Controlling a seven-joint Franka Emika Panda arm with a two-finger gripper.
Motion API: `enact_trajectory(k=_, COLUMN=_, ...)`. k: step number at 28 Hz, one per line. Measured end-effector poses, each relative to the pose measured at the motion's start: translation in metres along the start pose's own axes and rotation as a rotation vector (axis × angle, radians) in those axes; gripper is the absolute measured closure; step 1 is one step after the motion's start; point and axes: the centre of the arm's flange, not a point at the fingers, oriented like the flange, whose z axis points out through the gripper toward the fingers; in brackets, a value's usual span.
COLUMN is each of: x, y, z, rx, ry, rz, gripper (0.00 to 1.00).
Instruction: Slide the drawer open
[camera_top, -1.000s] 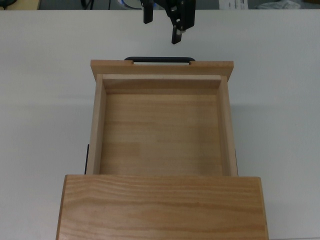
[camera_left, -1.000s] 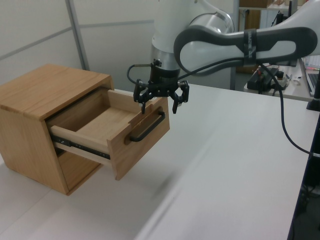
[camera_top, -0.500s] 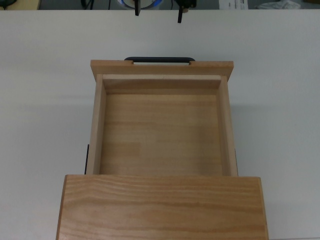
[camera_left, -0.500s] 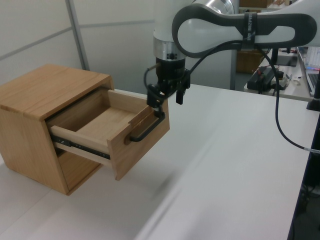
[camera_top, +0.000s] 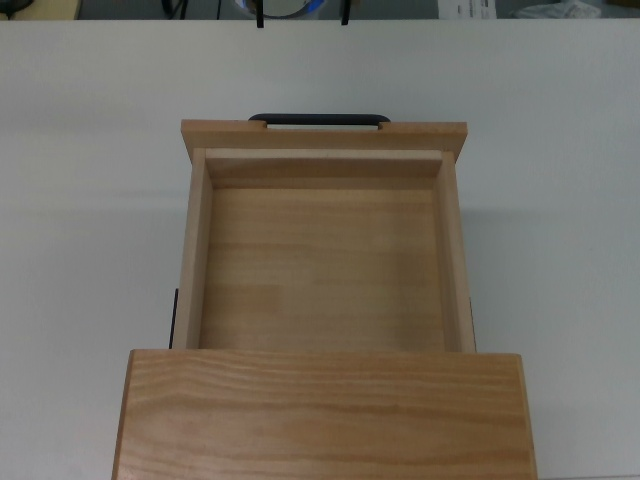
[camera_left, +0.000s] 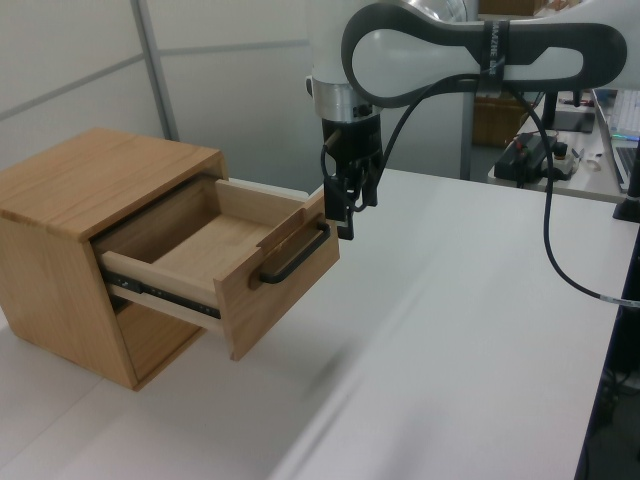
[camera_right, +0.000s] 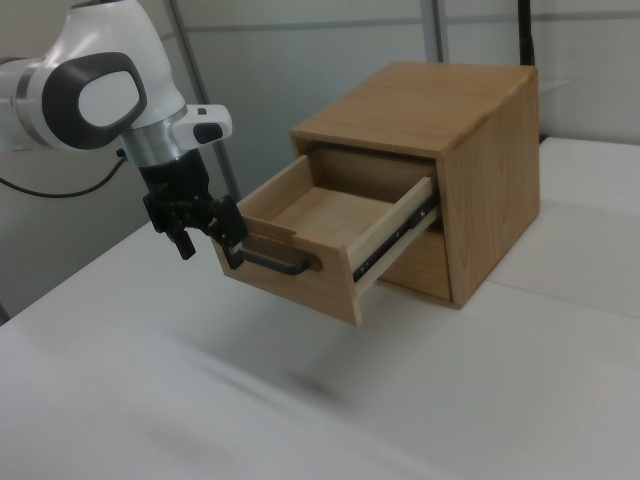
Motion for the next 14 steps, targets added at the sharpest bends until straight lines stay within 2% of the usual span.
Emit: enact_trajectory(k=14, x=-0.0002, y=0.0005, z=0.0007, rx=-0.003, ry=-0.005, rz=-0.036, gripper=0.00)
